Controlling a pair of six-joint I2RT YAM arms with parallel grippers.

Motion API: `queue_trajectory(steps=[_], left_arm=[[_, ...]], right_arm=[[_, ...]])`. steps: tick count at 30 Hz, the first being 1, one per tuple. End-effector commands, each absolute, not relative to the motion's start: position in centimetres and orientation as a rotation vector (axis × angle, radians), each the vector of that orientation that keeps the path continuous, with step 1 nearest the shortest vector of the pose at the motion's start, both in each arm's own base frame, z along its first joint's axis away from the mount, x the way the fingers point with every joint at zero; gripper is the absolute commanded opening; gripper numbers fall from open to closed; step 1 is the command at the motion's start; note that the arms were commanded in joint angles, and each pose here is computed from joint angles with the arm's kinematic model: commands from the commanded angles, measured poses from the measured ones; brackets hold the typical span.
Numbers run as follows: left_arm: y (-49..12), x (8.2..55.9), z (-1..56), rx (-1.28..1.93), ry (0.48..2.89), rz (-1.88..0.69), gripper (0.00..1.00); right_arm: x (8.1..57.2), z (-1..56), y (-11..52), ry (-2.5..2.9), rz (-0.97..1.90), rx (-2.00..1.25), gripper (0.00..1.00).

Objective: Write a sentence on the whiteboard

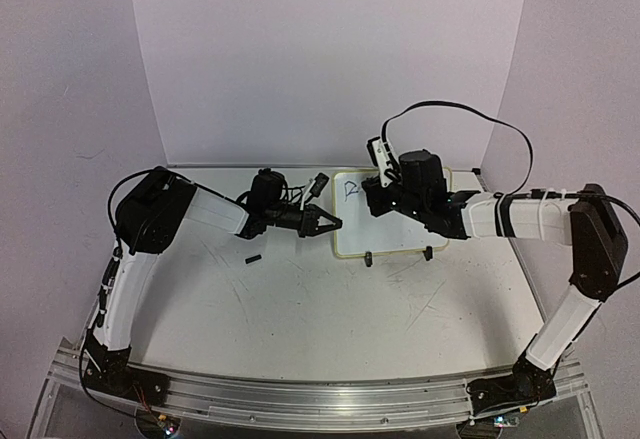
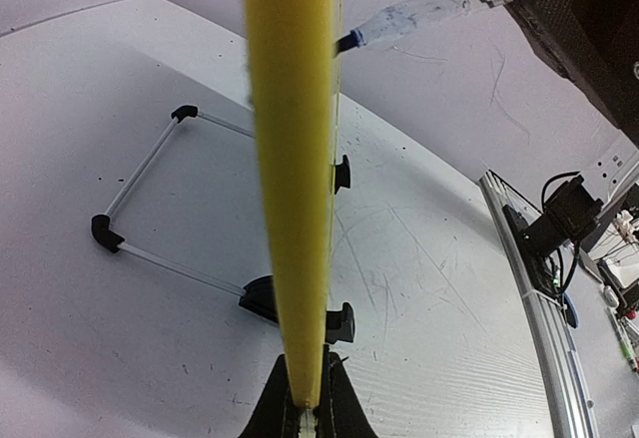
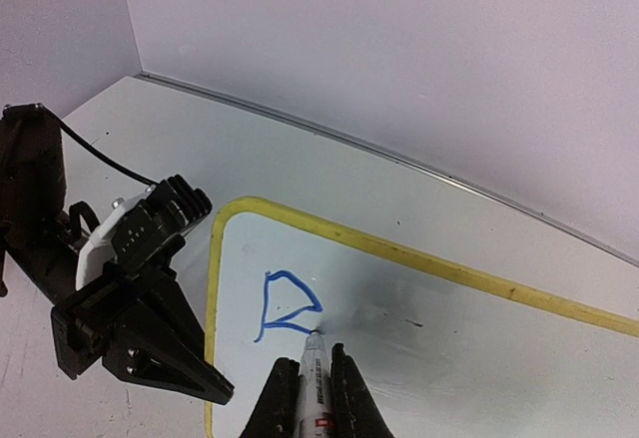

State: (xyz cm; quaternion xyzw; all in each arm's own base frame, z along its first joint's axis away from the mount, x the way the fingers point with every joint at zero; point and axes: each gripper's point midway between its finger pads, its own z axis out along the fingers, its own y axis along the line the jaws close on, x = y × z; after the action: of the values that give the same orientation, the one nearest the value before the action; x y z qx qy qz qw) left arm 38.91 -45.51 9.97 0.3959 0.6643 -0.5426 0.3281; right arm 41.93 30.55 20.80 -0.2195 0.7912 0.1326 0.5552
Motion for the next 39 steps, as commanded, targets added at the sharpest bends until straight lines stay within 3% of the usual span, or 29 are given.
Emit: queue_trajectory(steps=[1, 30, 39], left_arm=[[-45.6, 38.1, 7.9, 1.072, 1.805, -1.378, 0.00], [-45.6, 38.2, 8.0, 1.074, 1.804, -1.372, 0.00], [-45.6, 38.2, 7.8, 1.070, 1.814, -1.366, 0.00]], right_arm=[[42.1, 23.3, 29.0, 1.815, 0.283, -0.437, 0.00], [41.9, 20.2, 33.3, 1.876, 0.431, -0.524, 0.00], [39.3, 26.7, 31.4, 1.746, 0.473, -0.489, 0.00]])
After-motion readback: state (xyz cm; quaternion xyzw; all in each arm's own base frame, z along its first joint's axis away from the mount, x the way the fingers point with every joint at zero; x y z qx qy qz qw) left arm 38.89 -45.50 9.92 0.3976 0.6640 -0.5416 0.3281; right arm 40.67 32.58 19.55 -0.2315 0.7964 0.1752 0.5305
